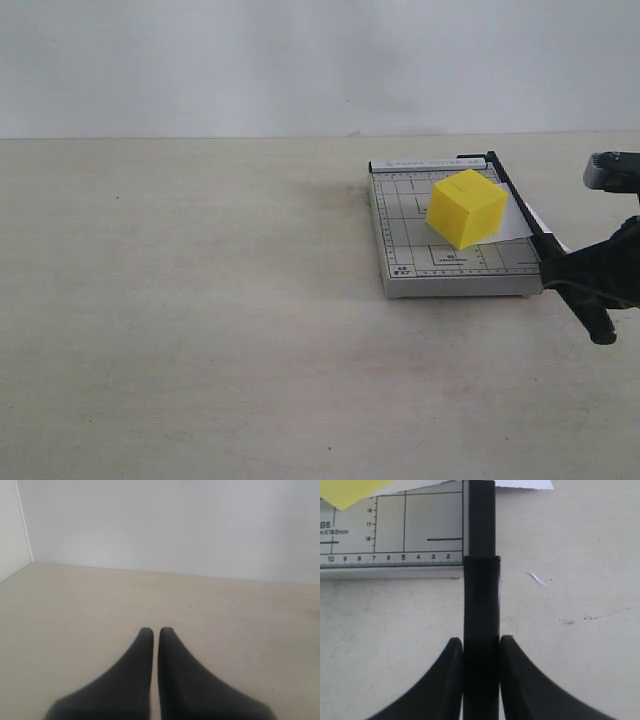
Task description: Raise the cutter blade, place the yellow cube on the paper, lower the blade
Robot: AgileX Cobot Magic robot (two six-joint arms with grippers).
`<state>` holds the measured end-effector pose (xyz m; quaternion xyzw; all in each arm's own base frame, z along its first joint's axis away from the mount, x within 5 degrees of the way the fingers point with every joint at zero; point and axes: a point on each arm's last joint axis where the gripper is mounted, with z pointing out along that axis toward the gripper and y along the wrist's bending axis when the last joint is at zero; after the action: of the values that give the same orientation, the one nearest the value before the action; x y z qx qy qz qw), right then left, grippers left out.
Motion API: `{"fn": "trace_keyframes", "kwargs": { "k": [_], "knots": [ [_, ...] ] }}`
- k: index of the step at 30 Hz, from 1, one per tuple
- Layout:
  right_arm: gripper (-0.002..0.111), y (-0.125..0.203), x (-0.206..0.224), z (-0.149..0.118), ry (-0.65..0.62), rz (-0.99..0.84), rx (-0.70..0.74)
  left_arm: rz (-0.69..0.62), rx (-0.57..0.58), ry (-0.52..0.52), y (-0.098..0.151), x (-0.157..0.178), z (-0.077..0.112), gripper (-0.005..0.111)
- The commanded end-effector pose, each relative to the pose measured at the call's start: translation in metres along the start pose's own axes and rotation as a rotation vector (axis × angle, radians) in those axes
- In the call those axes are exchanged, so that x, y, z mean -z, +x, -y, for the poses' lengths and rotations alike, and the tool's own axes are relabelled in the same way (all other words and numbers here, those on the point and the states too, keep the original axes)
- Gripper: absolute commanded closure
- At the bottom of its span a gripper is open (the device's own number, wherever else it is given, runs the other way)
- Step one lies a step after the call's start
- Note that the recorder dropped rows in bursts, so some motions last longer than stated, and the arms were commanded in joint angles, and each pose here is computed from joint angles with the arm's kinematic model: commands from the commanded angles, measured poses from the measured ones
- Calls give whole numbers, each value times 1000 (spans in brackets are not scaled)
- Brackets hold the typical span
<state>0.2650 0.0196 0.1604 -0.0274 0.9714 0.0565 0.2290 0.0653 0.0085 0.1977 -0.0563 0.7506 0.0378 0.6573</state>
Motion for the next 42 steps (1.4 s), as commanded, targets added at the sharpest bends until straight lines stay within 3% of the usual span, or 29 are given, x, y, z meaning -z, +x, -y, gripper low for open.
{"fn": "trace_keyframes", "kwargs": {
  "k": [1,7,9,15,21,26,28,31,34,38,42],
  "knots": [
    [104,18,-12,-1,-26,-147,13,2,6,6,1,0,0,102],
    [62,18,-12,-1,-27,-145,9,2,6,6,1,0,0,102],
    [56,17,-12,-1,-26,-142,6,2,6,6,1,0,0,102],
    [52,10,4,-3,-23,-76,22,2,6,6,1,0,0,102],
    [52,-7,61,-10,-33,-4,48,2,6,6,1,0,0,102],
    [55,-11,120,-16,-29,109,45,2,6,6,1,0,0,102],
    [71,-8,139,-18,-33,185,4,2,6,6,1,0,0,102],
    [108,-1,169,-21,-36,342,19,2,6,6,1,0,0,102],
    [109,20,201,-24,-52,632,15,5,3,5,1,0,0,102],
    [109,75,232,-28,-35,1066,155,50,2,6,-1,4,0,102],
    [109,120,221,-20,22,1268,173,115,2,8,-5,10,0,102]
  ]
}}
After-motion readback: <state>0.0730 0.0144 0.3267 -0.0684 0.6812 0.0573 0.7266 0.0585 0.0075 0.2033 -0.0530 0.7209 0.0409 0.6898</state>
